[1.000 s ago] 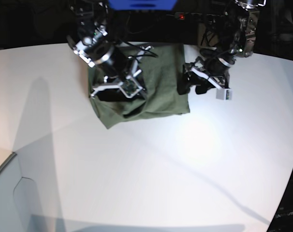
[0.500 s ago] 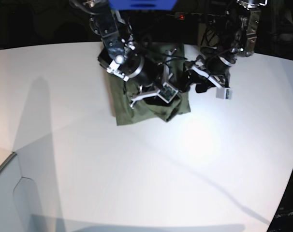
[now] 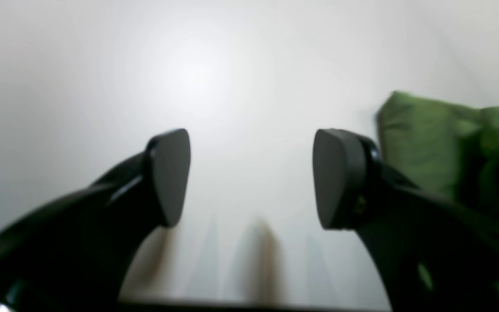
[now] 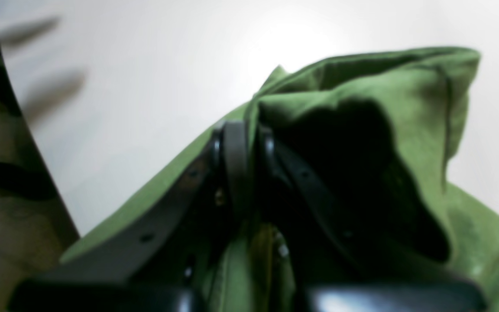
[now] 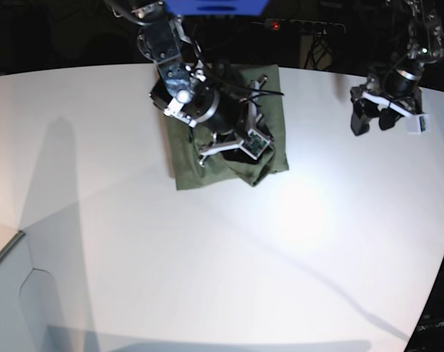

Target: Layout the t-shirt on the table in an organized manner, then fold the t-shirt properly

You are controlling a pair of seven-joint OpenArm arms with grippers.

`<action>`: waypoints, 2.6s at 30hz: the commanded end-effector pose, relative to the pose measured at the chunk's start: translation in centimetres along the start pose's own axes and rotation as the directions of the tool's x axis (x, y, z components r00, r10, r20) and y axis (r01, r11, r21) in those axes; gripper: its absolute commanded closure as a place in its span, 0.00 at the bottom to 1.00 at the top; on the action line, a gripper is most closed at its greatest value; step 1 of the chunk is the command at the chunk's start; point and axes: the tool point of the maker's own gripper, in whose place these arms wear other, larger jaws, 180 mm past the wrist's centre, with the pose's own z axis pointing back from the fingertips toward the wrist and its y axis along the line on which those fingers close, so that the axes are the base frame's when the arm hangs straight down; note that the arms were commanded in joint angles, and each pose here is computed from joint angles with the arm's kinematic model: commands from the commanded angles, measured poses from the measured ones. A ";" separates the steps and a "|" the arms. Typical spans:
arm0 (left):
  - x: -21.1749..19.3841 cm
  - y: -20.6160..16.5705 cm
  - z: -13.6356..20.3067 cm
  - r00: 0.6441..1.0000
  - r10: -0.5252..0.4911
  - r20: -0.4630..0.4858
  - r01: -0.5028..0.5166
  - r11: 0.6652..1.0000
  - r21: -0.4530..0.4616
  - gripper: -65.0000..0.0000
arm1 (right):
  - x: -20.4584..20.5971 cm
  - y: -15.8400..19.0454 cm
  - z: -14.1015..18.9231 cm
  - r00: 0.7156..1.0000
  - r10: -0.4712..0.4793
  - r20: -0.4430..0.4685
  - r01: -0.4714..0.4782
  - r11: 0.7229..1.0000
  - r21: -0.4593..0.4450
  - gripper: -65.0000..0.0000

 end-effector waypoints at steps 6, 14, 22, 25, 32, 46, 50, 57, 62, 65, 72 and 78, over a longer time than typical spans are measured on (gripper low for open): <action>1.0 0.7 0.4 0.999 -0.003 0.034 0.003 1.000 0.007 0.33 | 3.2 1.1 -0.5 0.995 0.025 0.094 -0.028 0.999 0.026 0.91; 1.2 0.4 0.2 0.999 -0.001 0.038 0.001 1.000 0.001 0.33 | 5.7 3.5 -0.2 0.986 0.073 0.151 -0.084 0.994 0.066 0.86; 1.2 0.3 0.2 0.999 0.000 0.040 0.000 1.000 0.000 0.33 | 6.5 3.6 0.3 0.982 0.079 0.171 -0.090 0.994 0.059 0.58; 1.3 0.4 0.2 0.999 0.001 0.043 -0.001 1.000 0.004 0.33 | 6.1 4.2 0.5 0.984 0.065 0.166 -0.078 0.995 0.068 0.55; 1.2 0.7 0.4 0.999 -0.003 0.037 0.003 1.000 0.008 0.33 | 7.5 1.4 3.9 0.975 0.053 0.217 -0.041 0.998 -0.057 0.55; 2.5 0.8 0.0 0.998 -0.005 0.070 0.005 1.000 0.011 0.33 | -0.9 10.9 2.9 1.000 0.007 0.022 -0.012 0.980 0.197 0.54; 3.9 3.0 0.9 0.994 0.001 0.113 -0.009 0.998 0.069 0.33 | -1.9 15.2 3.4 0.997 0.077 0.012 -0.076 0.944 0.320 0.54; 4.5 3.4 1.2 0.992 -0.004 0.128 -0.006 0.997 0.081 0.33 | -0.2 17.2 3.9 0.992 0.111 0.068 -0.128 0.923 0.364 0.54; 4.7 3.2 1.3 0.991 -0.001 0.135 -0.010 0.997 0.077 0.33 | 1.8 16.7 4.9 0.980 0.144 0.134 -0.183 0.920 0.348 0.54; 6.1 2.3 1.4 0.981 0.050 0.185 -0.057 0.998 0.033 0.33 | 3.8 14.7 5.3 0.973 0.146 0.180 -0.194 0.937 0.289 0.54; 10.9 -3.6 1.5 0.943 0.134 0.305 -0.088 0.983 -0.161 0.12 | 4.9 9.6 5.7 0.970 0.151 0.190 -0.182 0.971 0.157 0.54; 10.3 -11.5 -0.6 0.959 0.132 0.251 -0.038 0.938 -0.346 0.08 | 3.0 4.5 6.1 0.983 0.129 0.131 -0.135 0.990 0.037 0.54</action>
